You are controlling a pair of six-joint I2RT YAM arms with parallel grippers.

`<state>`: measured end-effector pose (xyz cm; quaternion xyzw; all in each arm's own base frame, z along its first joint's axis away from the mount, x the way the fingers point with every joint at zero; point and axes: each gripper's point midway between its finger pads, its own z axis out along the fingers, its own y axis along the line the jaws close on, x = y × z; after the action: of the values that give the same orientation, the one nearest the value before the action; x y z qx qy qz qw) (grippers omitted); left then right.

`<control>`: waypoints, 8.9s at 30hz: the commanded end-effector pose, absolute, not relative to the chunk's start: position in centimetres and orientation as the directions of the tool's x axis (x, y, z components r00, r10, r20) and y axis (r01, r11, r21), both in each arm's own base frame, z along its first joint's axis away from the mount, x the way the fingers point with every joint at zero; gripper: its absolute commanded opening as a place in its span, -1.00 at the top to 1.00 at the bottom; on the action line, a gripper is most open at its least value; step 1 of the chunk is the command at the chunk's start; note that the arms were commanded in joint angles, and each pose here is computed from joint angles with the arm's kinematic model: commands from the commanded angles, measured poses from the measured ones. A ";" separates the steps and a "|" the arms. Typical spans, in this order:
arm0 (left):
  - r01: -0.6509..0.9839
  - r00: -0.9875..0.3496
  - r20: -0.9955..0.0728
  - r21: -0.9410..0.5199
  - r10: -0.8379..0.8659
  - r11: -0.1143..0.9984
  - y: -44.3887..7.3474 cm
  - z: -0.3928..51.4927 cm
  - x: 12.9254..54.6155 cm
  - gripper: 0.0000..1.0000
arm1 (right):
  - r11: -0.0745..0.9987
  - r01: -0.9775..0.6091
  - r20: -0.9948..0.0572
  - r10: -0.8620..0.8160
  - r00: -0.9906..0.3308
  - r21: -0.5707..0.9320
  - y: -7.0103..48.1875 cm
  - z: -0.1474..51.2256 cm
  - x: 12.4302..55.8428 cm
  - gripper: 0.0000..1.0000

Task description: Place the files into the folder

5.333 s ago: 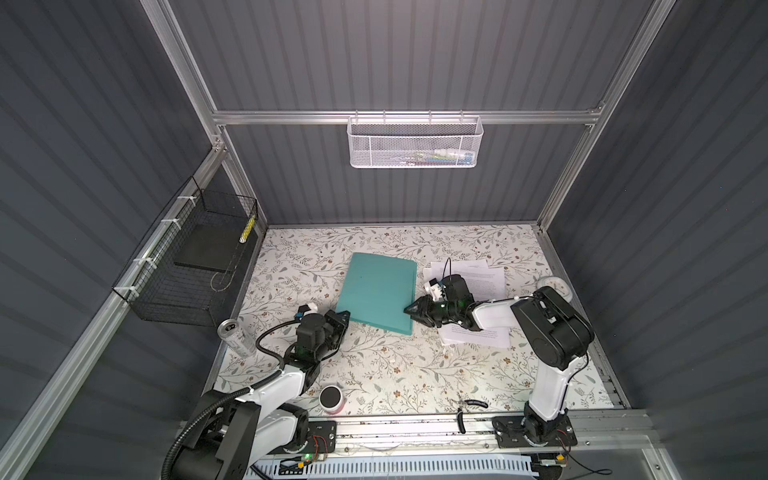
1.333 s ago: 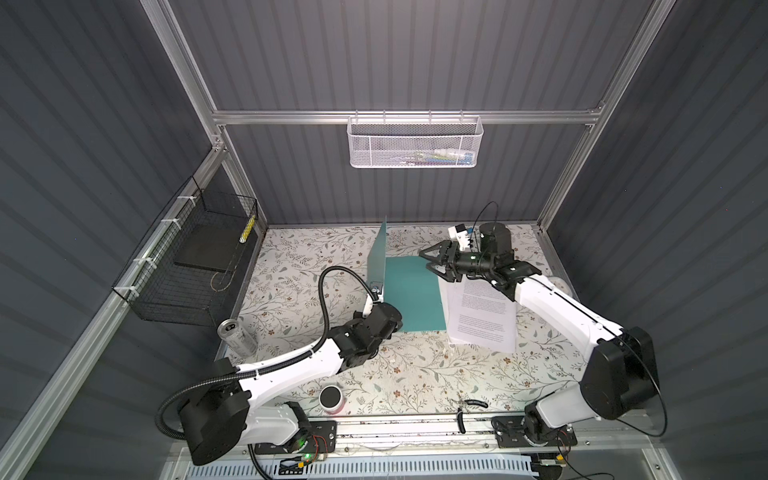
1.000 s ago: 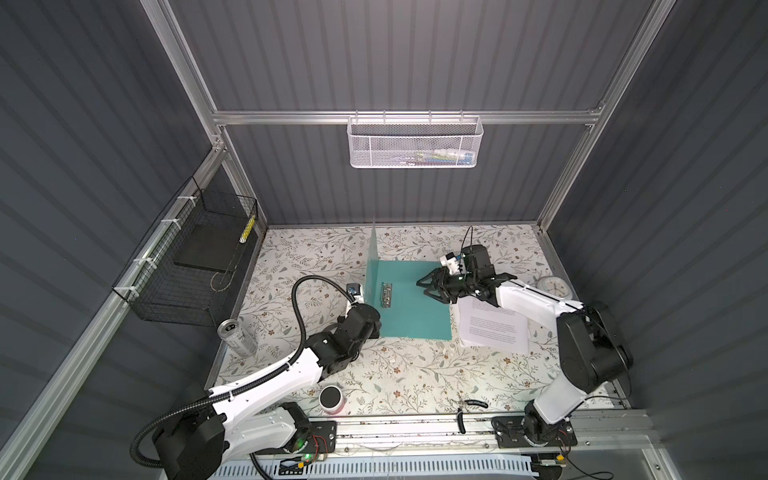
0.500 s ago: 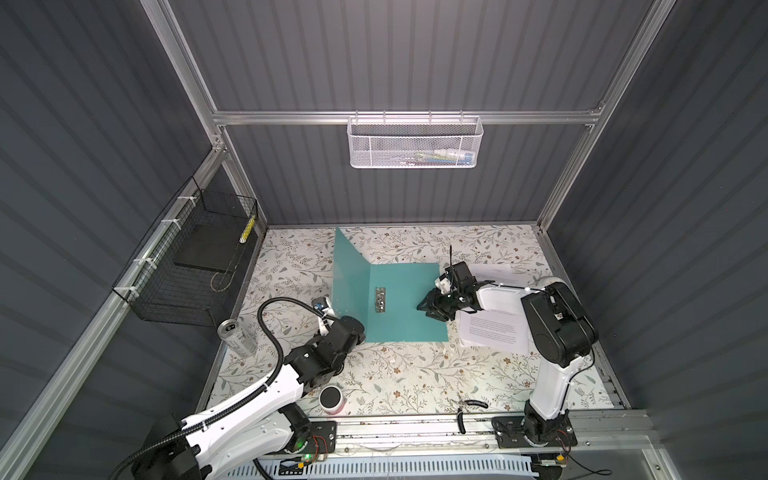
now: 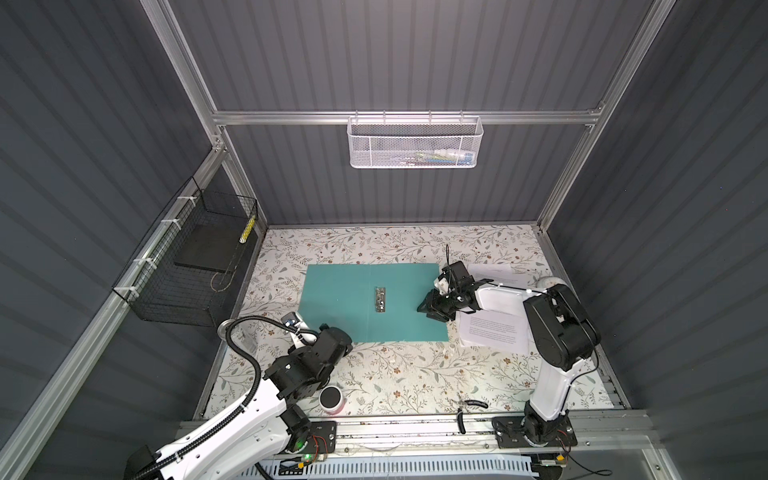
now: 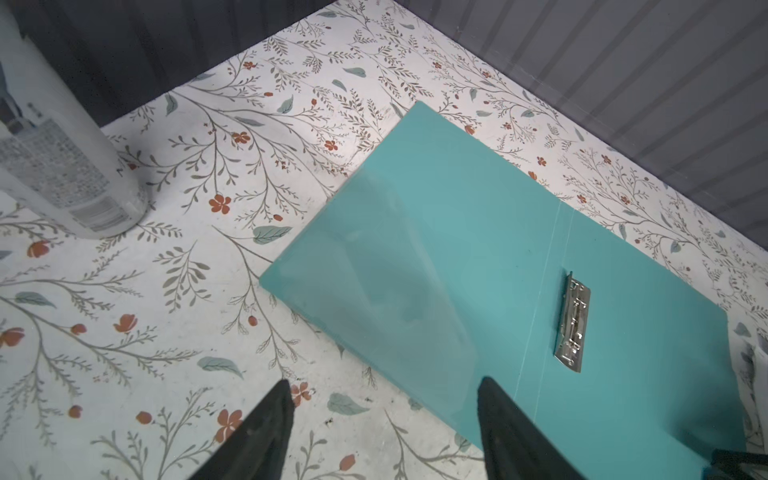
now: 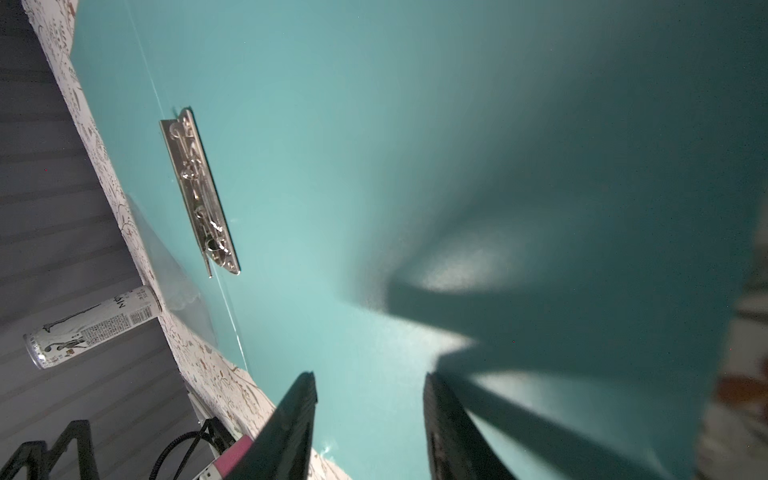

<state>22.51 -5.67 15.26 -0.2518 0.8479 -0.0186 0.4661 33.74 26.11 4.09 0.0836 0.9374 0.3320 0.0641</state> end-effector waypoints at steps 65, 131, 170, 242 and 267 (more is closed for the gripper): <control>0.326 -0.784 -0.615 -0.527 -0.087 0.785 -30.9 12.3 34.1 -0.21 | 0.733 0.575 -0.280 0.675 -0.683 0.364 -5.8 3.5 35.1 0.19; 0.310 -0.761 -0.614 -0.630 -0.212 0.712 -25.3 16.7 34.7 -0.33 | 0.586 0.150 -0.220 0.511 -0.831 0.796 15.0 9.5 35.4 1.00; 0.243 -0.809 -0.549 -0.637 -0.209 0.732 -23.7 10.5 33.0 -0.33 | 0.619 0.140 -0.082 0.316 -0.945 0.773 21.4 2.3 34.6 0.34; 0.106 -0.683 -0.551 -0.724 -0.479 0.682 -11.8 19.3 34.8 -0.99 | 0.729 -0.306 -0.448 0.000 -0.894 0.612 36.8 16.4 42.7 1.00; 0.077 -0.703 -0.542 -0.702 -0.460 0.708 -11.4 17.8 34.3 -0.97 | 0.734 -0.285 -0.398 -0.022 -0.917 0.617 39.4 11.5 42.7 1.00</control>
<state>34.76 -11.67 17.66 -0.1197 0.8446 -0.3730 0.3648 42.74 38.07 11.48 -0.0785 0.9163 0.3465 0.1848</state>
